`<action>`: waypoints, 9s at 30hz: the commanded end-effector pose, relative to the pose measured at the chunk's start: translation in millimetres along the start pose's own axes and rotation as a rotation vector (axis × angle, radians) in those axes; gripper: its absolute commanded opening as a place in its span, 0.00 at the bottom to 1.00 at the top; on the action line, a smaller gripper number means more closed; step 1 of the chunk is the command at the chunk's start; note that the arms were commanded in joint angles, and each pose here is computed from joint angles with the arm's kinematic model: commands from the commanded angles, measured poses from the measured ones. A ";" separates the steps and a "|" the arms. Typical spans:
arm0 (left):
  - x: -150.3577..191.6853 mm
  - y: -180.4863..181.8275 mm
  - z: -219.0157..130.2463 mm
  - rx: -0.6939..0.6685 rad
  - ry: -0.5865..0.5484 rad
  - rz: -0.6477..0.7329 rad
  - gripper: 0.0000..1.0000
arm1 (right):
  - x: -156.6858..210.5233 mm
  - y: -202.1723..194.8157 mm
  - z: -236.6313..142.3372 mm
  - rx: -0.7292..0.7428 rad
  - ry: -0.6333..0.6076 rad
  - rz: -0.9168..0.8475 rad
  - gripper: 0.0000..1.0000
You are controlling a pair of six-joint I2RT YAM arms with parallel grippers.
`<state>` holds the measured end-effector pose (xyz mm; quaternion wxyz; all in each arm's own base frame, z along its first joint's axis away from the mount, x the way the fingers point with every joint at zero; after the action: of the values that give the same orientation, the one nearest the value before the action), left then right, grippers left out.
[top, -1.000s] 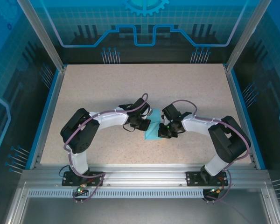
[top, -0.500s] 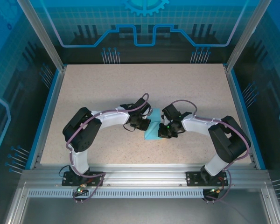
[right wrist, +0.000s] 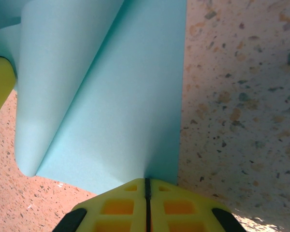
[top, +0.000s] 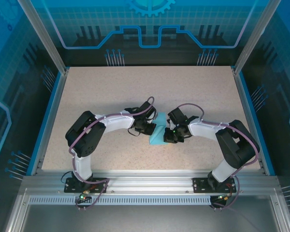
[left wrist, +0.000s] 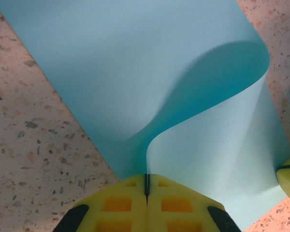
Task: Fold a paper plane with a square sheet of paper (fold left side to right side)
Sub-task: Fold the triangle a second time at the center of the table.
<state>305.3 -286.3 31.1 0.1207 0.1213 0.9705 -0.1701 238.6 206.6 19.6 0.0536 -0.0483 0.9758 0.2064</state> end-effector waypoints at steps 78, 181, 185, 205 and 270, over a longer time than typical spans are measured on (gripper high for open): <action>13.2 8.1 17.5 -0.001 0.085 -0.034 0.00 | -66.7 52.6 5.2 -0.347 -0.195 -0.018 0.08; 59.2 -13.3 0.8 0.337 0.307 -0.160 0.19 | -21.3 -1.2 30.9 -0.117 -0.055 0.039 0.07; 69.8 -9.1 0.1 0.329 0.328 -0.167 0.19 | -21.5 -0.9 31.1 -0.114 -0.053 0.035 0.07; 84.6 -4.1 -17.7 0.313 0.319 -0.203 0.17 | -22.3 -0.8 31.7 -0.111 -0.048 0.034 0.07; 63.1 2.6 14.3 0.212 0.346 -0.198 0.00 | -9.9 38.9 27.8 -0.202 -0.037 -0.088 0.03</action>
<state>256.7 -291.3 21.6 -0.0605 0.0677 0.9470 -0.3083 251.9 253.9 20.2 0.0944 -0.0912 0.9406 0.3132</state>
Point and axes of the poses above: each hand's point on the last joint's axis, 136 mm out from that joint toward the fingers, its own z axis out along the fingers, its own y axis along the line the jaws close on, x = y × z, the point moved 1 cm from there along -z, back along the fingers, and after that the axes turned 7 degrees about -z, right-handed, at the moved point
